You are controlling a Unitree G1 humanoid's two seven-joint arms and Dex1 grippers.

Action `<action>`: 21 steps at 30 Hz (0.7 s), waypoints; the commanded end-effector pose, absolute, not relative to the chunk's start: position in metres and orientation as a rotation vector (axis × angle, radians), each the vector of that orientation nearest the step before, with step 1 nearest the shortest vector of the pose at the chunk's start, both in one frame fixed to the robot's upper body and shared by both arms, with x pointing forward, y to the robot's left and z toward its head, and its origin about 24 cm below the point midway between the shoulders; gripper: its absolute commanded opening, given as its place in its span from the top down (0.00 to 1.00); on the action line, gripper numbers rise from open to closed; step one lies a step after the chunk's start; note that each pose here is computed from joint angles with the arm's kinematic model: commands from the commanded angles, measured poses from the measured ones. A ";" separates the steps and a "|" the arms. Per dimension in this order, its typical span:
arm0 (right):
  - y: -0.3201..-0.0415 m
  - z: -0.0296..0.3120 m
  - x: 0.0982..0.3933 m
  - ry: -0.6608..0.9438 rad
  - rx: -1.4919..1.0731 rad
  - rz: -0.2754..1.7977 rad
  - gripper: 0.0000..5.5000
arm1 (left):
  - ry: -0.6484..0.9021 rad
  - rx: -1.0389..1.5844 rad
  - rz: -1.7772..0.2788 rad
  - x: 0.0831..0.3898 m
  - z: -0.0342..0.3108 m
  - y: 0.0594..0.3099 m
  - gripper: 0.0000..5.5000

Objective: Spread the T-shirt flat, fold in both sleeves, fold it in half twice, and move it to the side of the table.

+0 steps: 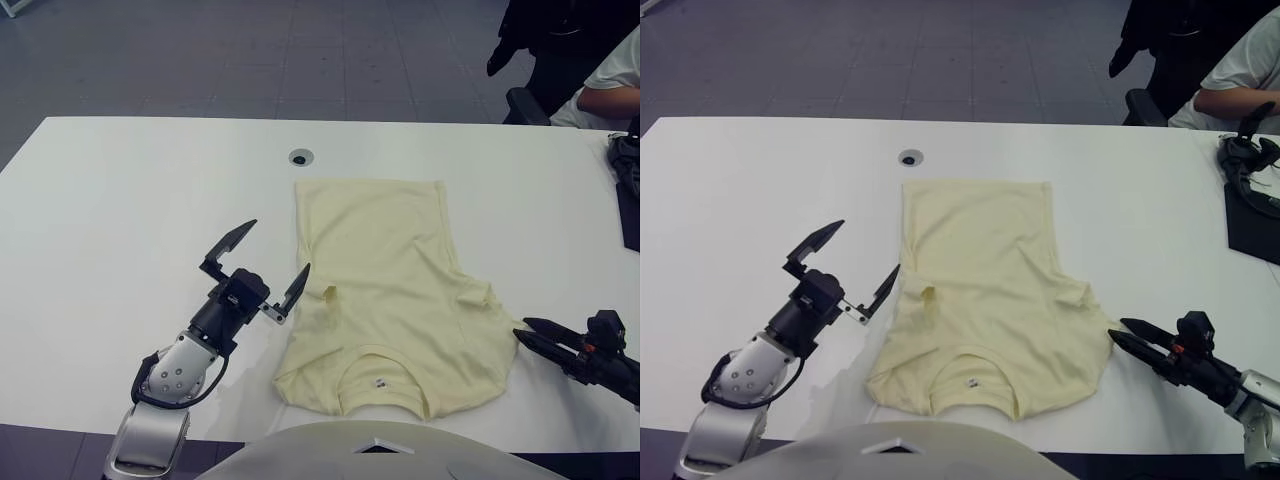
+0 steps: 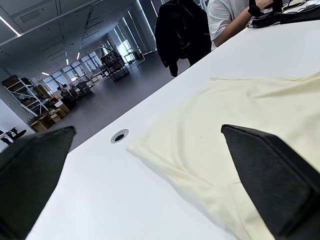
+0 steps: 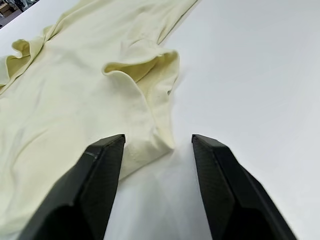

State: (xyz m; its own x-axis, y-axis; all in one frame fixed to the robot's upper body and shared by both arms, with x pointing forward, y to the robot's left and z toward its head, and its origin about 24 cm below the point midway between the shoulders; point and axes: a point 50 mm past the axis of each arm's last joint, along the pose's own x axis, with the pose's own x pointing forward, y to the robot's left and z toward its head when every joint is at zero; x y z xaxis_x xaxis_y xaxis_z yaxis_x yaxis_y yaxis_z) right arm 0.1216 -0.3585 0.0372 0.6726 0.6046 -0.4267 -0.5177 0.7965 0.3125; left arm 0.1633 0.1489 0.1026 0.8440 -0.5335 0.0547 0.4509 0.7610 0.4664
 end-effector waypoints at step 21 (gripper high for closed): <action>-0.310 0.062 0.130 0.351 0.355 0.877 0.99 | -0.154 0.461 -0.574 0.163 0.090 0.148 0.02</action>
